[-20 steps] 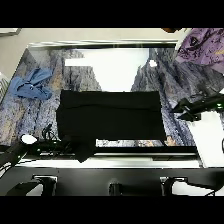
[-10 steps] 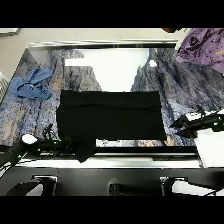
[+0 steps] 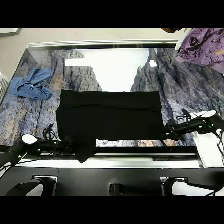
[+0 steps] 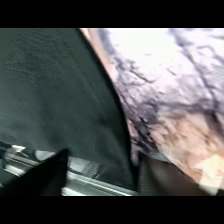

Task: Fold the clothes and pants, and hang the long-sleeved shirts on hangers.

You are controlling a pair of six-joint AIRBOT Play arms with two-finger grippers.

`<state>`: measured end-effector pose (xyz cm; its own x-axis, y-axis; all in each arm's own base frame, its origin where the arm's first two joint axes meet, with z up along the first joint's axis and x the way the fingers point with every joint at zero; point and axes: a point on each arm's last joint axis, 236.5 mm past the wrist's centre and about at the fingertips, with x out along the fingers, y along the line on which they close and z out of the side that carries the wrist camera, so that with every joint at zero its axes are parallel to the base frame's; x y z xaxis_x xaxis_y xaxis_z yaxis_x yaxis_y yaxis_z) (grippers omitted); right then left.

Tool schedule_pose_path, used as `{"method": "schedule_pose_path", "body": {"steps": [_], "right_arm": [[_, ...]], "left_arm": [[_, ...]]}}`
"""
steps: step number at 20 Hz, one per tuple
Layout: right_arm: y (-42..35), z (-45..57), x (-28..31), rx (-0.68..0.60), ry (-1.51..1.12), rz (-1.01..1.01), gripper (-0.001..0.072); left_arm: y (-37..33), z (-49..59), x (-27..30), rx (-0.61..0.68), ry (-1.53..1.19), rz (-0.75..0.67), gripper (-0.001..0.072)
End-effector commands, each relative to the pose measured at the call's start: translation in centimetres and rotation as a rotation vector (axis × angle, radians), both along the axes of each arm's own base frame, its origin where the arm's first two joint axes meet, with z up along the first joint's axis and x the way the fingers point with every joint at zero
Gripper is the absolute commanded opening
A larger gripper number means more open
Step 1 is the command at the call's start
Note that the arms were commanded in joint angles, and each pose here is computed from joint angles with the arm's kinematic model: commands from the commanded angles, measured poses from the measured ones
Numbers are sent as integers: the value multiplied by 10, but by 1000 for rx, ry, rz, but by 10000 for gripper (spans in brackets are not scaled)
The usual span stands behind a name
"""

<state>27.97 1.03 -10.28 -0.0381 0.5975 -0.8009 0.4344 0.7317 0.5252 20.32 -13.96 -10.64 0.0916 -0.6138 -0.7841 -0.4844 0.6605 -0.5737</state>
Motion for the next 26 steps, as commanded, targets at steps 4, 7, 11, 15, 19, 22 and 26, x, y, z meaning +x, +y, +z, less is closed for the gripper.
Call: {"method": "schedule_pose_path", "body": {"steps": [4,7,11,15,19,22,26], "right_arm": [[16,8,5,15,-26,21,30],[11,27,2,-31,-48,16,30],[-3,61,-21,-146,-40,19,30],[-1,92,-28,-178,-124,33,30],[-2,100,2,-185,-261,-12,30],[-11,103,29,-221,-359,-30,30],[-4,94,68,-243,-415,53,30]], "left_arm": [[6,10,11,12,-28,-19,19],[37,34,20,85,-51,-70,18],[81,78,14,227,-84,-99,18],[77,108,21,241,-176,-123,18],[73,121,59,270,-274,-147,17],[77,122,101,286,-311,-166,17],[86,108,158,295,-316,-210,17]]}}
